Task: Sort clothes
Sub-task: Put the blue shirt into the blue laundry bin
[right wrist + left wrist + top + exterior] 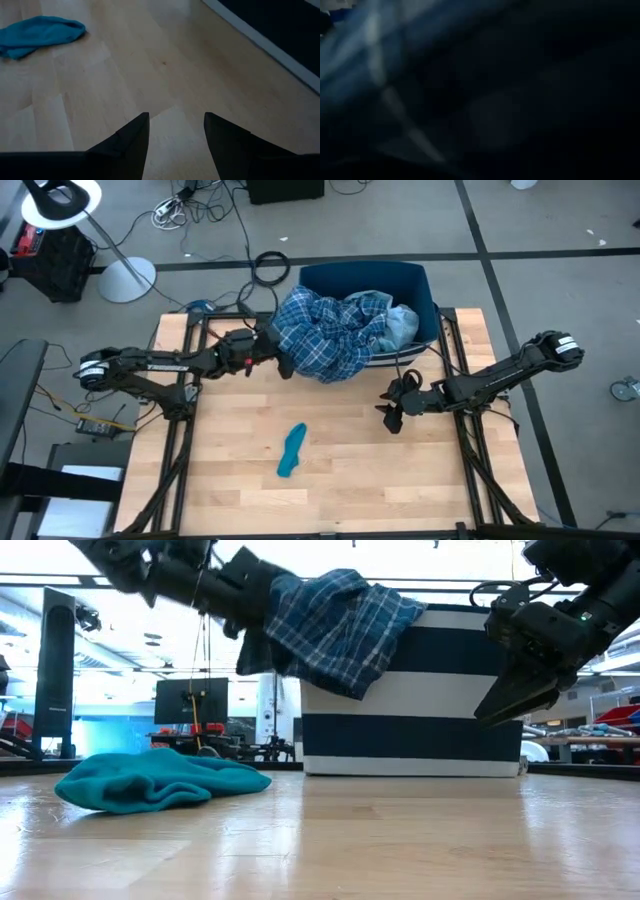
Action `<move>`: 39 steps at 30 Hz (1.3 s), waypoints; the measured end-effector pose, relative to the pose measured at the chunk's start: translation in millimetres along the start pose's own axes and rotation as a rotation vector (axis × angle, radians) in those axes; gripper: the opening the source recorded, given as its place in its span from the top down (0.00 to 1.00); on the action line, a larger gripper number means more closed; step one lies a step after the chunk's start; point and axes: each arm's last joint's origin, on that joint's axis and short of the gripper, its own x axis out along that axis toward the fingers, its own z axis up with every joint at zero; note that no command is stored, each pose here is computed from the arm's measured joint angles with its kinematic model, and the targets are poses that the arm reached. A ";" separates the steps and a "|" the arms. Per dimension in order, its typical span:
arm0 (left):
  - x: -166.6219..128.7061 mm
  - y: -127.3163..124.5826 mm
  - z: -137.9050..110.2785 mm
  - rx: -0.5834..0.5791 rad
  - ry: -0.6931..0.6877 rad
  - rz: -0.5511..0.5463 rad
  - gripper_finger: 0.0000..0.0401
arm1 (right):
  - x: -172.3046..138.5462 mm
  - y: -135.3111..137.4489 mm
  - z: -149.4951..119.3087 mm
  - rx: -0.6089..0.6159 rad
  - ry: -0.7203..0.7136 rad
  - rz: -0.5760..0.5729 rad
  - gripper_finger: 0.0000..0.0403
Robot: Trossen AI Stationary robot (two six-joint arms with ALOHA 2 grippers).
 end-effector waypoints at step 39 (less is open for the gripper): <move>186.3 -18.0 115.4 0.025 0.055 -0.214 1.00 | 0.1 0.8 2.0 -0.016 -0.027 -0.003 0.53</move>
